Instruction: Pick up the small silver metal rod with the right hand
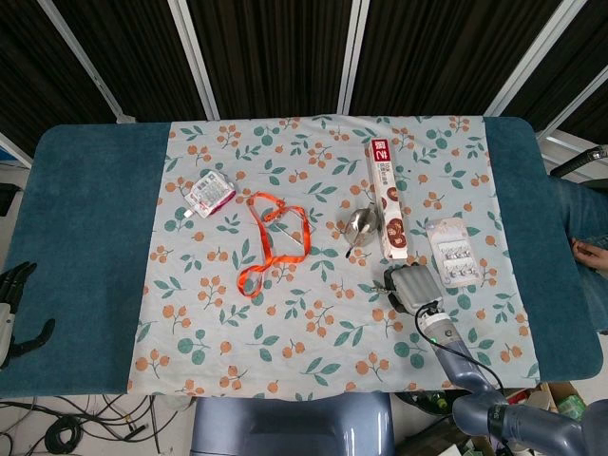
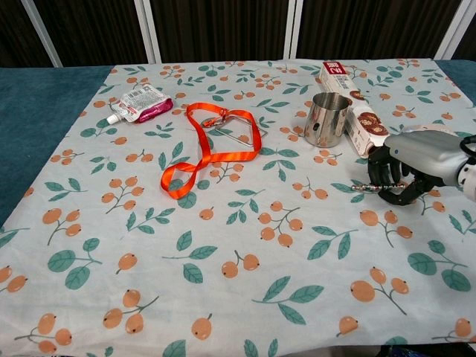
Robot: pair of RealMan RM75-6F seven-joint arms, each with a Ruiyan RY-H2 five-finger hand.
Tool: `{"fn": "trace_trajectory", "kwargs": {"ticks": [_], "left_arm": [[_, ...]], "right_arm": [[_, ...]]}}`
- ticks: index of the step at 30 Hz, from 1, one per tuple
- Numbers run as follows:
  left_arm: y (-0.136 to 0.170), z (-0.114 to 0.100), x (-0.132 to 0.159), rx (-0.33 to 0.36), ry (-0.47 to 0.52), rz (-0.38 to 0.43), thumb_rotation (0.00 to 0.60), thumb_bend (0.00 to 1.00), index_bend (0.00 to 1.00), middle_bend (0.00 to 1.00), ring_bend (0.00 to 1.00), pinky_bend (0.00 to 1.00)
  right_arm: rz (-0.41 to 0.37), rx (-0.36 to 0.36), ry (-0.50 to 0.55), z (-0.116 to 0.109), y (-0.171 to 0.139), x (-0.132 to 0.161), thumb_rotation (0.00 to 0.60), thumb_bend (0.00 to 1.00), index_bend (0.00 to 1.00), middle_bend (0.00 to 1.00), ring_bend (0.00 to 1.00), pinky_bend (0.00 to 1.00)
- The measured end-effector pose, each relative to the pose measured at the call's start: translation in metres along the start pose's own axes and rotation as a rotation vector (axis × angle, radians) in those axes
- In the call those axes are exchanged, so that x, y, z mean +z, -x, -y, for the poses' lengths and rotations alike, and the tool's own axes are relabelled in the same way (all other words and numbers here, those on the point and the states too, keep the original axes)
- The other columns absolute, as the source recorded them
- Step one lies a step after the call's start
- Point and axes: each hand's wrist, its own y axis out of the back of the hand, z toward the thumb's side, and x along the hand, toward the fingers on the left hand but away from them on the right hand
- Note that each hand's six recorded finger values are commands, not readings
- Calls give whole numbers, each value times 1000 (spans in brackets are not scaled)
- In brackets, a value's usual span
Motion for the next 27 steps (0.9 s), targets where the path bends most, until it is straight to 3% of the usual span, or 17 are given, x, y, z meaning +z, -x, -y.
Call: {"fn": "trace_trajectory", "kwargs": {"ticks": [27], "left_arm": [[0,0,0,-3,0,-2,600,344,0,29,8,0]], "right_arm": [[-10,9,-1,-2,-2,1,600,378,586,496,473,396]]}}
